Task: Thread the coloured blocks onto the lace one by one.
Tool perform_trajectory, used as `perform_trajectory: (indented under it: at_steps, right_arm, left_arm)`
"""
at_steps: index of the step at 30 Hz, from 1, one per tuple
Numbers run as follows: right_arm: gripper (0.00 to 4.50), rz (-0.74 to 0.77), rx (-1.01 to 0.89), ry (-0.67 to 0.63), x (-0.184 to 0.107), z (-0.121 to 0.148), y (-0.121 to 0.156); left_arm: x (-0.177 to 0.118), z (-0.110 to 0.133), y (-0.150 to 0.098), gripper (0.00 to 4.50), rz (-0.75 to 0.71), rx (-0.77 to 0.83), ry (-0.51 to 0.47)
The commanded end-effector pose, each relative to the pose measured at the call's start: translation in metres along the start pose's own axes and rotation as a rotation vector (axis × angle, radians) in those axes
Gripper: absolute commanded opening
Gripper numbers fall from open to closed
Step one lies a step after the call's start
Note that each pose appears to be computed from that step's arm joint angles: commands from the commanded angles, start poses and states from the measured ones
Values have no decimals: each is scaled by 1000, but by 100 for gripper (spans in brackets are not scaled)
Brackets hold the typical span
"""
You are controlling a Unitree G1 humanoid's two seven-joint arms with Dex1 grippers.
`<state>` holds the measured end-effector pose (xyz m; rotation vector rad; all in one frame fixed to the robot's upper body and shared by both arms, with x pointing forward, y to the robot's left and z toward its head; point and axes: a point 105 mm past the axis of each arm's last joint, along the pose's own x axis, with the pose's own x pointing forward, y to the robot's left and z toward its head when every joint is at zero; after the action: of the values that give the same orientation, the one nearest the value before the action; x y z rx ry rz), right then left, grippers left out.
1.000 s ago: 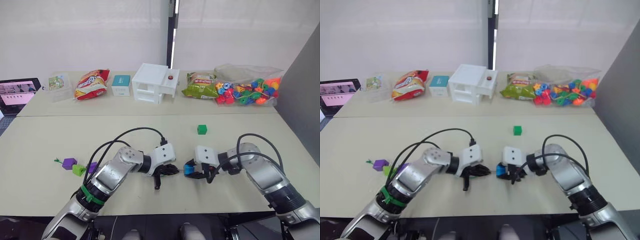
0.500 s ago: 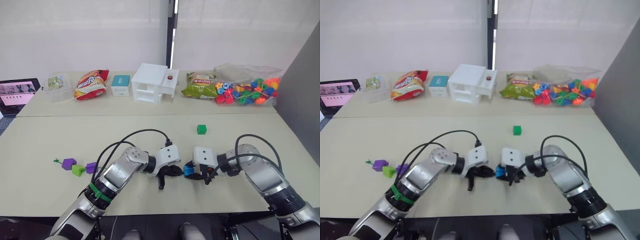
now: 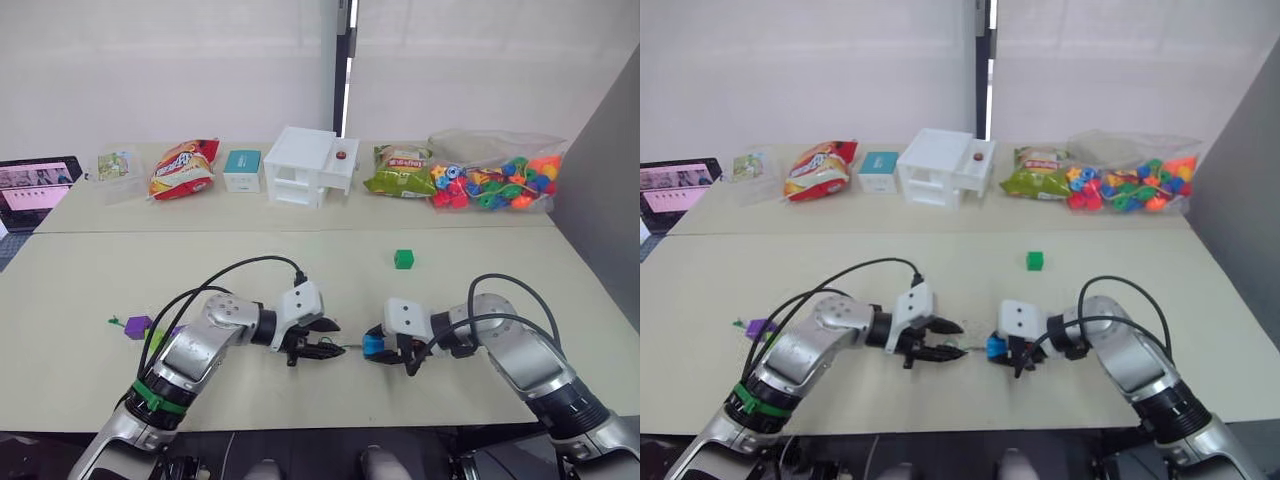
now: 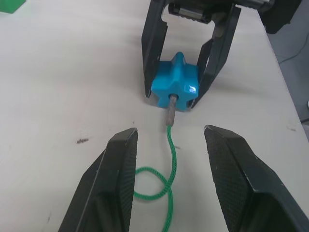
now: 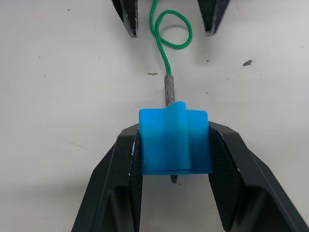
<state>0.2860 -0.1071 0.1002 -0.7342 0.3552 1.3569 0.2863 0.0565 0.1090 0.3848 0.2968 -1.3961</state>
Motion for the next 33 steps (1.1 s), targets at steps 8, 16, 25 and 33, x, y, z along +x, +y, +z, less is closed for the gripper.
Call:
perform_trajectory:
  at_steps: [8, 16, 25, 33]
  right_arm:
    - [136, -15, -12, -3, -8, 6, 1]
    - [136, -17, -6, 6, -10, 5, 4]
    - [136, -17, -4, 2, -7, 7, 5]
    - [136, -16, -4, 1, -6, 8, 4]
  left_arm:
    - [15, -15, -3, 233, -18, 58, 18]
    - [17, -15, -3, 2, -27, 59, 7]
    - [35, 1, -7, 0, -59, 97, -30]
    - [58, 11, -2, 0, -57, 143, -30]
